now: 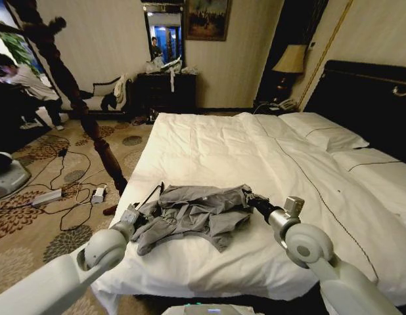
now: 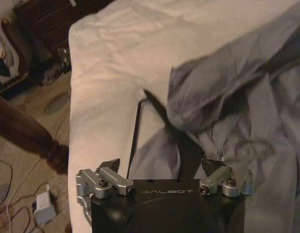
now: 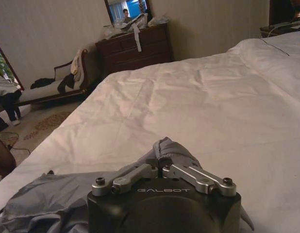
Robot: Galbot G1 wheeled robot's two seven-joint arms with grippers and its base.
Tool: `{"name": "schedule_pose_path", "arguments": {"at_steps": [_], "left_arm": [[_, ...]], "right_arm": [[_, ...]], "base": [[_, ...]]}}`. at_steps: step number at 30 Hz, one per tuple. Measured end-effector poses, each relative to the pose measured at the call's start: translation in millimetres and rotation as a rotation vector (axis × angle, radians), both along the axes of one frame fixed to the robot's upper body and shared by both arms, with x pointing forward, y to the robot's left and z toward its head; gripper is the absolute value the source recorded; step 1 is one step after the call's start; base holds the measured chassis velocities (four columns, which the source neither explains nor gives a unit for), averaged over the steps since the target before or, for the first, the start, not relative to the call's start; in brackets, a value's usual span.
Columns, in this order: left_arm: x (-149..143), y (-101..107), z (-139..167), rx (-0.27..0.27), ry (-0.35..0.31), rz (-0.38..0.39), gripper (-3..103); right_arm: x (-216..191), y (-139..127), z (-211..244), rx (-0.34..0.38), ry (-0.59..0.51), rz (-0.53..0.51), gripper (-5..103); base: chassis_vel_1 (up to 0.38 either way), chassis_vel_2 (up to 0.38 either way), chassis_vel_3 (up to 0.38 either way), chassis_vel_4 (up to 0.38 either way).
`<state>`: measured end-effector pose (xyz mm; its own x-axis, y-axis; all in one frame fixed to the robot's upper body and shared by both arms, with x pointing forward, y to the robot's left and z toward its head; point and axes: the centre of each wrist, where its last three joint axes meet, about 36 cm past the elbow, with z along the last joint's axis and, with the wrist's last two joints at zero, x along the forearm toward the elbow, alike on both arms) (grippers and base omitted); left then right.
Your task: Pick up the clothes from the bed and hang them on the clothes hanger.
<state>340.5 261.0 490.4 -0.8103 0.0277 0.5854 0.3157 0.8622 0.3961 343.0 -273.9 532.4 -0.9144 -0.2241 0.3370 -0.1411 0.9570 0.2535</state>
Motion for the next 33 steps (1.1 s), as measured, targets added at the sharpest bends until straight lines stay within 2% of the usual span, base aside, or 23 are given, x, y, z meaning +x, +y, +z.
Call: {"name": "schedule_pose_path", "arguments": {"at_steps": [6, 8, 14, 19, 22, 24, 28, 33], "left_arm": [[-10.4, -1.4, -14.8, 0.014, 0.05, 0.021, 99], [-11.7, -1.8, -22.1, 0.014, 0.067, 0.03, 97], [-4.3, 0.2, -31.2, -0.013, 0.087, 0.065, 97], [-2.6, 2.0, -31.8, -0.022, 0.082, 0.091, 97], [-1.9, 3.0, -27.0, -0.022, 0.063, 0.101, 97], [-0.7, 4.9, -16.8, -0.04, 0.056, 0.114, 96], [-2.1, 10.9, -9.9, -0.051, 0.073, 0.128, 95], [1.2, 21.6, -16.2, -0.059, 0.103, 0.153, 93]], "right_arm": [[-0.1, -0.5, -2.9, -0.004, 0.005, -0.007, 0], [-0.3, -0.1, -4.6, -0.004, 0.009, -0.008, 0], [-1.8, 0.4, -6.8, -0.005, 0.018, -0.006, 0], [-2.7, 0.1, -8.3, -0.012, 0.015, -0.012, 0], [-3.4, 0.3, -9.3, -0.014, 0.01, -0.014, 0], [-3.8, 0.5, -10.0, -0.014, 0.009, -0.015, 0], [-3.6, 0.3, -10.6, -0.014, 0.01, -0.016, 0], [-4.6, 0.3, -12.0, -0.019, 0.013, -0.018, 0]], "base": [[0.0, 0.0, 0.0, 0.0], [0.0, 0.0, 0.0, 0.0], [0.0, 0.0, 0.0, 0.0], [0.0, 0.0, 0.0, 0.0], [0.0, 0.0, 0.0, 0.0], [0.0, 0.0, 0.0, 0.0], [0.0, 0.0, 0.0, 0.0], [0.0, 0.0, 0.0, 0.0]]}}
